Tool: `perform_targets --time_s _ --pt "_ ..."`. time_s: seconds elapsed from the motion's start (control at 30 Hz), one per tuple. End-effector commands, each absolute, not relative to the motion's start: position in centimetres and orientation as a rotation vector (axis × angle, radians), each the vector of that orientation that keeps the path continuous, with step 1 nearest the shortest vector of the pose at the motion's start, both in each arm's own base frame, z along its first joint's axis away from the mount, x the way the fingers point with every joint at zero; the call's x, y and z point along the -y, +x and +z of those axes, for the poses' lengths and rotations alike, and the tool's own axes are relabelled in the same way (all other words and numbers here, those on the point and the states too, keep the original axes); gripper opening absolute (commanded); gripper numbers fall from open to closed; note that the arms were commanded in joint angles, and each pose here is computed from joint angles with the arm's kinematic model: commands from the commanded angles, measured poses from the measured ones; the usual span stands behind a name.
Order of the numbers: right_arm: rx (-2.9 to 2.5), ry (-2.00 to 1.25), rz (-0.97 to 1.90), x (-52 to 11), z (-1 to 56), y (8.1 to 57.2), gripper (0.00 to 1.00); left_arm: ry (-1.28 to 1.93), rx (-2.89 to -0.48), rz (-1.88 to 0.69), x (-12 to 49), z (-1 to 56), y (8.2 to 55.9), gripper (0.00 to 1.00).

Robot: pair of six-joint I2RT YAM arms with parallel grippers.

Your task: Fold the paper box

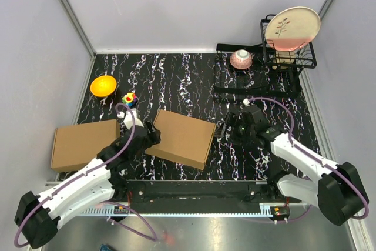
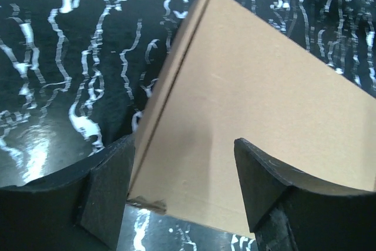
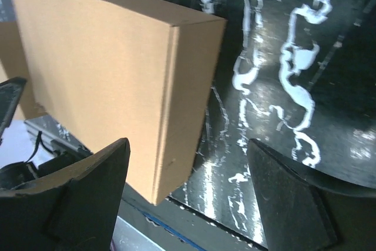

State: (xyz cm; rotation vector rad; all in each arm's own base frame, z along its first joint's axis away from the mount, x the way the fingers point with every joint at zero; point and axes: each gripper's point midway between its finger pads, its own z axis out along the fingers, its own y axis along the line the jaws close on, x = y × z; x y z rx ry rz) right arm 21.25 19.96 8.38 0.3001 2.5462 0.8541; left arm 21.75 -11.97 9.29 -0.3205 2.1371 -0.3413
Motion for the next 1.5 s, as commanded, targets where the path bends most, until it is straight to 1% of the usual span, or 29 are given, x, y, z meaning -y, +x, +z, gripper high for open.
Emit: perform_targets --time_s 0.0,0.1,0.27,0.3,0.33,0.43,0.47,0.63,0.67,0.7,0.77,0.8,0.83,0.87,0.93,0.97,1.03,1.07,1.1,1.13,1.17,1.2,1.23,1.3,1.33,1.37,1.4,1.43,1.47 --pt "-2.452 0.231 1.035 -23.2 10.7 22.0 0.87 -0.248 -2.083 -0.574 16.2 11.4 23.1 0.7" --pt "-2.495 0.169 1.059 -25.0 9.6 21.5 0.85 -0.229 -2.159 -0.563 16.8 9.4 22.8 0.68" --pt "-2.58 0.146 0.972 -25.9 6.8 21.5 0.75 -0.237 -2.2 -0.542 16.5 7.4 22.3 0.65" --pt "-2.578 0.136 0.962 -26.0 6.8 21.7 0.71 -0.242 -2.198 -0.535 16.3 7.1 22.3 0.65" --pt "-2.568 0.145 0.935 -25.9 6.6 22.2 0.7 -0.243 -2.195 -0.535 16.3 7.0 22.3 0.64" --pt "-2.538 0.126 0.857 -26.0 6.9 24.1 0.67 -0.262 -2.188 -0.491 15.6 6.6 22.8 0.64" --pt "-2.566 0.12 0.81 -25.8 6.1 24.3 0.67 -0.275 -2.187 -0.474 15.3 6.6 23.0 0.64" --pt "-2.536 0.093 0.718 -26.2 6.5 28.9 0.67 -0.376 -2.137 -0.416 13.9 7.5 25.4 0.65" --pt "-2.567 0.096 0.69 -26.1 5.3 29.5 0.66 -0.381 -2.129 -0.414 13.9 7.7 25.8 0.65" --pt "-2.534 0.073 0.694 -26.7 6.4 31.2 0.66 -0.39 -2.115 -0.397 14.0 8.2 26.7 0.65" --pt "-2.559 0.092 0.649 -26.1 5.2 33.0 0.66 -0.414 -2.088 -0.385 13.9 9.7 28.5 0.65" --pt "-2.526 0.085 0.658 -26.6 6.3 34.8 0.66 -0.415 -2.106 -0.348 13.7 9.2 29.0 0.65" --pt "-2.549 0.124 0.628 -25.7 5.3 37.3 0.66 -0.418 -2.092 -0.316 13.2 9.6 30.9 0.65" --pt "-2.519 0.129 0.64 -25.9 6.3 38.8 0.66 -0.414 -2.092 -0.326 13.5 9.6 32.0 0.65" --pt "-2.525 0.152 0.624 -25.3 6.0 40.2 0.66 -0.445 -2.068 -0.326 12.7 10.6 34.3 0.64" --pt "-2.494 0.159 0.621 -25.0 7.2 41.7 0.67 -0.446 -2.105 -0.326 12.7 10.0 34.8 0.64" --pt "-2.469 0.165 0.603 -24.4 8.8 42.2 0.7 -0.462 -2.081 -0.311 11.7 12.0 36.3 0.64" --pt "-2.45 0.161 0.59 -24.1 9.6 42.2 0.72 -0.461 -2.068 -0.283 11.1 13.0 36.1 0.65" --pt "-2.428 0.168 0.567 -23.5 10.3 42.2 0.77 -0.444 -2.044 -0.273 10.8 14.1 36.0 0.66" --pt "-2.386 0.165 0.58 -23.4 12.3 41.9 0.78 -0.439 -2.026 -0.276 10.6 14.8 35.7 0.68" --pt "-2.383 0.169 0.577 -23.1 12.5 41.5 0.8 -0.434 -1.972 -0.309 10.5 16.8 35.3 0.69" --pt "-2.375 0.169 0.584 -22.9 13.0 41.1 0.8 -0.428 -1.954 -0.327 10.6 17.4 35.0 0.7" --pt "-2.35 0.168 0.6 -22.8 14.2 40.7 0.8 -0.424 -1.942 -0.338 10.5 17.9 34.7 0.72" --pt "-2.359 0.172 0.621 -22.6 14.2 39.5 0.8 -0.409 -1.946 -0.347 10.3 18.9 33.7 0.74" --pt "-2.324 0.166 0.645 -22.4 15.8 38.8 0.8 -0.404 -1.945 -0.349 10.2 19.5 33.3 0.73" --pt "-2.337 0.158 0.645 -22.1 15.0 37.5 0.79 -0.392 -1.948 -0.367 10.2 20.1 32.1 0.73" --pt "-2.297 0.128 0.679 -22.6 16.0 36.9 0.78 -0.381 -1.941 -0.395 10.4 20.6 31.4 0.73" --pt "-2.218 0.085 0.709 -22.5 18.6 35.8 0.77 -0.364 -1.953 -0.419 10.6 20.1 30.5 0.74" --pt "-2.214 0.072 0.691 -22.0 17.9 34.5 0.76 -0.324 -1.91 -0.497 11.3 21.6 29.2 0.75"
